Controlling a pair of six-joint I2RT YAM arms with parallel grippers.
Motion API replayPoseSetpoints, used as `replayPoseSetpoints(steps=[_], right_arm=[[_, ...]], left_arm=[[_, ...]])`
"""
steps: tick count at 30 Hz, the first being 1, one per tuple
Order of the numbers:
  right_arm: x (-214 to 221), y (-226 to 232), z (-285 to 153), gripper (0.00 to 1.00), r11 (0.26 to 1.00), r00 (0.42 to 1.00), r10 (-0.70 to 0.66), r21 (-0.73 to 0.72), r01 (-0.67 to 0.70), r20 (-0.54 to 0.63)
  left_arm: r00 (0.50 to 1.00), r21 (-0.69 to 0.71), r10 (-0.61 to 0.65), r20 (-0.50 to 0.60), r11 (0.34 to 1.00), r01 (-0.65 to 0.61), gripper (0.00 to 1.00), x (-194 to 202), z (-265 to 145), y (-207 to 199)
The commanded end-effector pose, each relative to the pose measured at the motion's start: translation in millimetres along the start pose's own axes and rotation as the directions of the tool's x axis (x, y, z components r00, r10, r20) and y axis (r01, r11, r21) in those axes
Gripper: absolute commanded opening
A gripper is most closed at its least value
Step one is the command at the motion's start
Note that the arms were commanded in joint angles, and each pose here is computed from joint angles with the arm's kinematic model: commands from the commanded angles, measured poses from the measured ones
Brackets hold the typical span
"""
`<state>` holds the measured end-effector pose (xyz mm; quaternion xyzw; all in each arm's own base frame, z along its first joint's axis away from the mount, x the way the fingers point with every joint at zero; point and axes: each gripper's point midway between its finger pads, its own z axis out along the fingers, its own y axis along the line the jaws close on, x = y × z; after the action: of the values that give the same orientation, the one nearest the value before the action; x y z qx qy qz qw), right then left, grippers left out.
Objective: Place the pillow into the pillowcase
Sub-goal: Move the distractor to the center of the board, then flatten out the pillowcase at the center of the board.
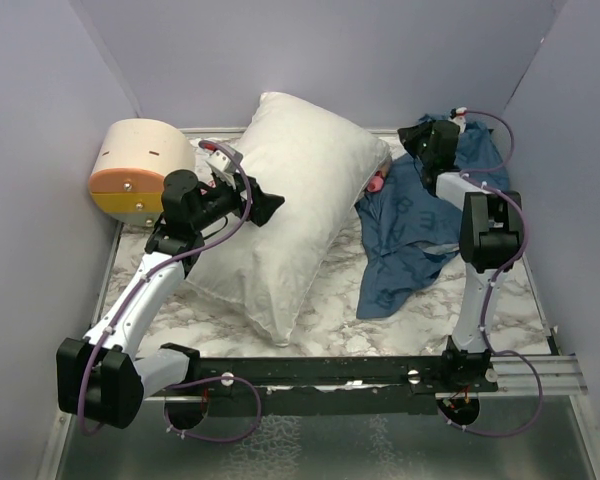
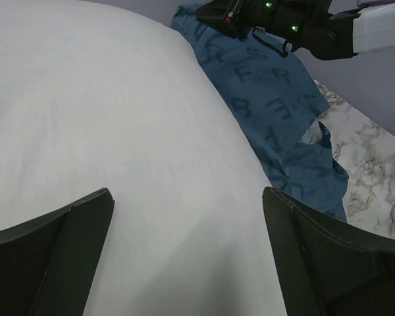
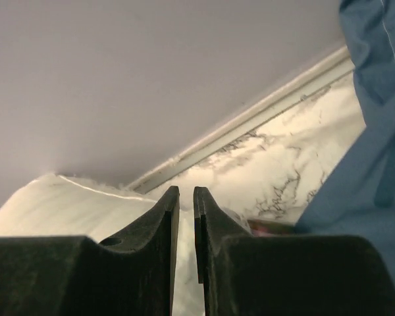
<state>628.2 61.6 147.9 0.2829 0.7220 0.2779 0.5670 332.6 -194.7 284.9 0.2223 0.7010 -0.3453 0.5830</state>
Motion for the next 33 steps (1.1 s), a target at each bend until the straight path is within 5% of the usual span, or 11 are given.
replayPoseSetpoints(steps=[1,8,12,15,24,30,33], right_arm=[[-20,17,-7,0.16,0.997,0.998,-0.057,-0.043,0.057,0.013],[36,2,-97,0.31,0.968,0.947,-0.246,-0.11,0.227,-0.208],[66,0,-153,0.7,0.943,0.897,-0.324,-0.174,0.282,-0.3],[85,1,-191,0.8,0.919,0.855,-0.392,-0.184,0.348,-0.341],[127,-48,-230,0.79,0.906,0.788,-0.375,-0.014,0.423,-0.488],[157,-68,-220,0.75,0.892,0.759,-0.359,0.038,0.45,-0.543],[163,-69,-218,0.59,0.897,0.755,-0.355,0.028,0.442,-0.552]], left_arm=[[1.0,-0.006,0.026,0.011,1.0,-0.026,0.99,-2,-3,-1],[1.0,-0.003,0.024,0.018,1.0,-0.024,0.99,-5,-4,-2],[1.0,0.006,0.017,0.023,1.0,-0.017,0.99,-6,-4,-4],[1.0,0.01,0.009,0.023,1.0,-0.009,0.99,-7,-4,-5],[0.994,0.052,-0.106,0.019,0.993,0.105,0.95,-8,-13,-28],[0.971,0.113,-0.238,-0.038,0.964,0.241,0.92,9,-26,-86],[0.95,0.106,-0.302,-0.082,0.945,0.31,0.9,36,-29,-115]])
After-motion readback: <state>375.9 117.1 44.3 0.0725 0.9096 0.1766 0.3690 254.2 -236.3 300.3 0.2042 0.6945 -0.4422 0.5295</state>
